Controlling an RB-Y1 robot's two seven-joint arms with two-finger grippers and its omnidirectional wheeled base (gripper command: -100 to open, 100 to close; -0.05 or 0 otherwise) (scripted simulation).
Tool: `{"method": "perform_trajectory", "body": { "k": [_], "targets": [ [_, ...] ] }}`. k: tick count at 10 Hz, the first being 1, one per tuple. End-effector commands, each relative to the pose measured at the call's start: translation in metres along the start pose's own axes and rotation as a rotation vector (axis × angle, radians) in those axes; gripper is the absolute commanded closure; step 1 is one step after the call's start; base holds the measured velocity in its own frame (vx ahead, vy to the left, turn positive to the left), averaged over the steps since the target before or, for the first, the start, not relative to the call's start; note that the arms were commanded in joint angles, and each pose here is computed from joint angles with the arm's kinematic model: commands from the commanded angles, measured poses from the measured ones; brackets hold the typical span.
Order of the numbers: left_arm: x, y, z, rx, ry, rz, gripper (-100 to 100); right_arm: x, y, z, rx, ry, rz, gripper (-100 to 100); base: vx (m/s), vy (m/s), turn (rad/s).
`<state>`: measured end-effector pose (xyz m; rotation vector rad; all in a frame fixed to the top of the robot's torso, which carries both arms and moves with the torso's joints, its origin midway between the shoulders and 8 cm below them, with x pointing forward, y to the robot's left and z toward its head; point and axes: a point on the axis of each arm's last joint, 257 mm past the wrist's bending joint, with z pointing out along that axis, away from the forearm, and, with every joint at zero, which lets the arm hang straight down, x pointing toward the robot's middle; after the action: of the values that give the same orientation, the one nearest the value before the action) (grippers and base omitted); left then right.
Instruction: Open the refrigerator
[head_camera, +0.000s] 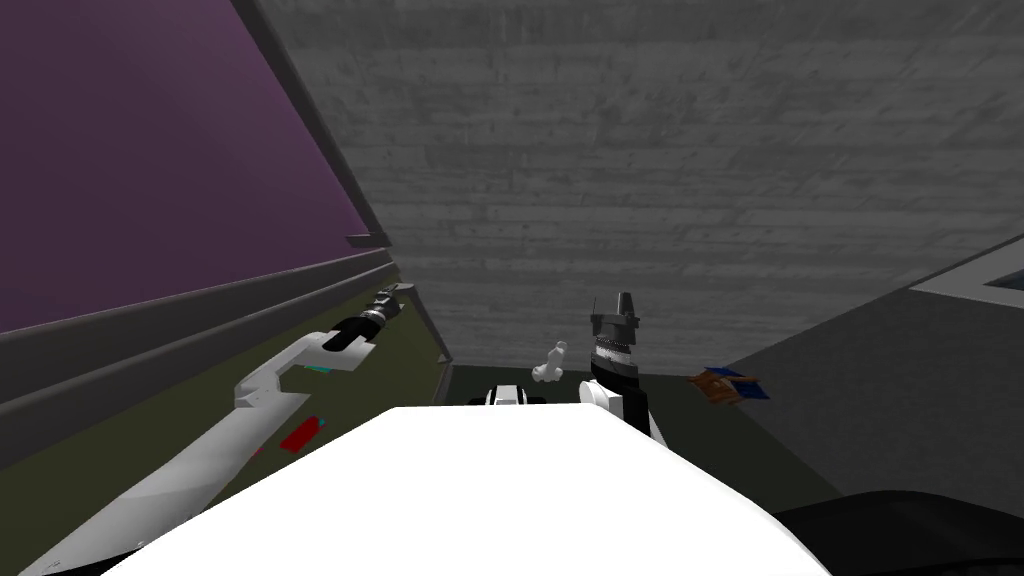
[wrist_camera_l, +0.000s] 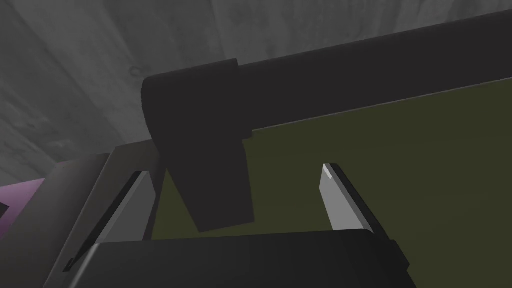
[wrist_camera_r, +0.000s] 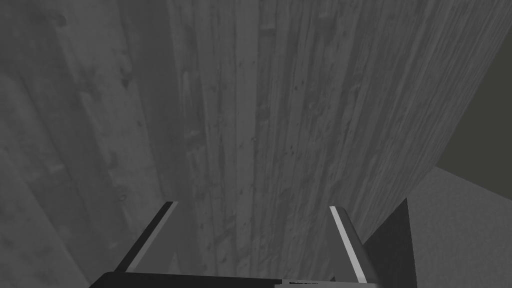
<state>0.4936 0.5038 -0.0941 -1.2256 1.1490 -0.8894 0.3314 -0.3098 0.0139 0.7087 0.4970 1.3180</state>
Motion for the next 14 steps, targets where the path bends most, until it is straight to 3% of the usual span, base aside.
{"method": "perform_trajectory", "body": {
  "k": [1,2,6,7,11,12,14],
  "targets": [
    [-0.008,-0.003,0.003,-0.008,-0.016,0.002,-100,0.0,0.0,0.0,0.0,0.0,0.0,0,0.028,-0.005,-0.018],
    [-0.026,-0.035,0.015,0.063,-0.035,0.03,-100,0.0,0.0,0.0,0.0,0.0,0.0,0,-0.086,-0.001,-0.277],
    [-0.054,0.0,0.02,-0.005,-0.09,0.028,-100,0.0,0.0,0.0,0.0,0.0,0.0,0,-0.056,0.0,-0.079],
    [-0.064,-0.039,0.03,0.078,-0.095,0.056,-100,0.0,0.0,0.0,0.0,0.0,0.0,0,-0.106,-0.014,-0.324],
    [-0.099,0.002,0.032,-0.003,-0.159,0.05,-100,0.0,0.0,0.0,0.0,0.0,0.0,0,-0.043,-0.004,-0.078],
    [-0.109,-0.037,0.041,0.078,-0.164,0.075,-100,0.0,0.0,0.0,0.0,0.0,0.0,0,-0.105,-0.031,-0.319],
    [-0.134,-0.008,0.041,0.019,-0.209,0.069,-100,0.0,0.0,0.0,0.0,0.0,0.0,0,-0.106,0.006,-0.159]
  ]
}}
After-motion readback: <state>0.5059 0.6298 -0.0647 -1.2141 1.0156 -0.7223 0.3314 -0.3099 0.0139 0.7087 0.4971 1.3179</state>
